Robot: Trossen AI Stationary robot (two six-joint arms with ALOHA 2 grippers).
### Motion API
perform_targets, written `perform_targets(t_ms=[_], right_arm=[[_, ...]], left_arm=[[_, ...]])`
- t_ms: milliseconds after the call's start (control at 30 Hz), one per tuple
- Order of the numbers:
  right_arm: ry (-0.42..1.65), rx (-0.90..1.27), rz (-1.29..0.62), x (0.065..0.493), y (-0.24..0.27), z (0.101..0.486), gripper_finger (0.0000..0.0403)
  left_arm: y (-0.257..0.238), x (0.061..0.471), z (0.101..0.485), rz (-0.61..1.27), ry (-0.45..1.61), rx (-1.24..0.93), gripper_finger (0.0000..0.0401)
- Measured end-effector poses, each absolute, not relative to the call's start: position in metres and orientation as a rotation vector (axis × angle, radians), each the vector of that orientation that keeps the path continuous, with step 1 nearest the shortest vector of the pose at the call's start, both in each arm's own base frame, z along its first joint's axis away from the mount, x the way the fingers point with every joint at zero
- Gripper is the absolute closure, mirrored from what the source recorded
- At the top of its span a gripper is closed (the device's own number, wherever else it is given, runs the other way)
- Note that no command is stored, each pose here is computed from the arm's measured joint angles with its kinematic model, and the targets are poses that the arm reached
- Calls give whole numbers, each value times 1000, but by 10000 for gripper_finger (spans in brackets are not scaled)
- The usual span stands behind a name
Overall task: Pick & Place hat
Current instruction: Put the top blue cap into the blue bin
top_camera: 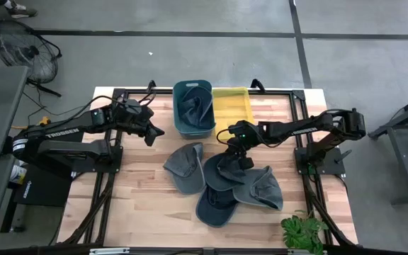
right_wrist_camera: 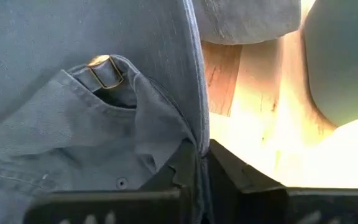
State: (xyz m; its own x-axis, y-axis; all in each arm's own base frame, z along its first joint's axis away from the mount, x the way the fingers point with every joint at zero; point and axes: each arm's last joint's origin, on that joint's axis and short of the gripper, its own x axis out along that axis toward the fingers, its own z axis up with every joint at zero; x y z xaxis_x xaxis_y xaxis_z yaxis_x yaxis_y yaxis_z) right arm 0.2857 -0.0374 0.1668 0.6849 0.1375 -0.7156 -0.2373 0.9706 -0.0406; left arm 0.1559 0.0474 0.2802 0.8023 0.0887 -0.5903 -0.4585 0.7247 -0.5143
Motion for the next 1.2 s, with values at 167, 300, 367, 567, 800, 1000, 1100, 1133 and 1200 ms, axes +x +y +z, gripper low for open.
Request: perform_targets(t_ms=[167, 300, 367, 567, 800, 1000, 1100, 1133, 1200], right_arm=[[797, -90, 181, 285, -38, 167, 382], [811, -71, 164, 282, -37, 171, 391], [814, -64, 144, 278, -37, 175, 391], [768, -6, 83, 264, -36, 201, 392], [637, 87, 0, 245, -34, 237, 393], [494, 167, -115, 236, -35, 260, 393], [402, 197, -171, 238, -37, 268, 393], [368, 206, -190, 239, -38, 271, 393], [306, 218, -226, 241, -39, 276, 393]], left_arm=[[48, 156, 280, 322, 569, -702, 401], [48, 156, 280, 323, 569, -702, 401], [48, 156, 280, 323, 569, -702, 401], [48, 156, 280, 321, 570, -694, 401], [48, 158, 283, 312, 537, -687, 401], [52, 170, 294, 268, 398, -620, 401], [55, 177, 299, 243, 328, -571, 401], [55, 179, 299, 240, 320, -561, 401], [57, 185, 299, 233, 304, -542, 401]])
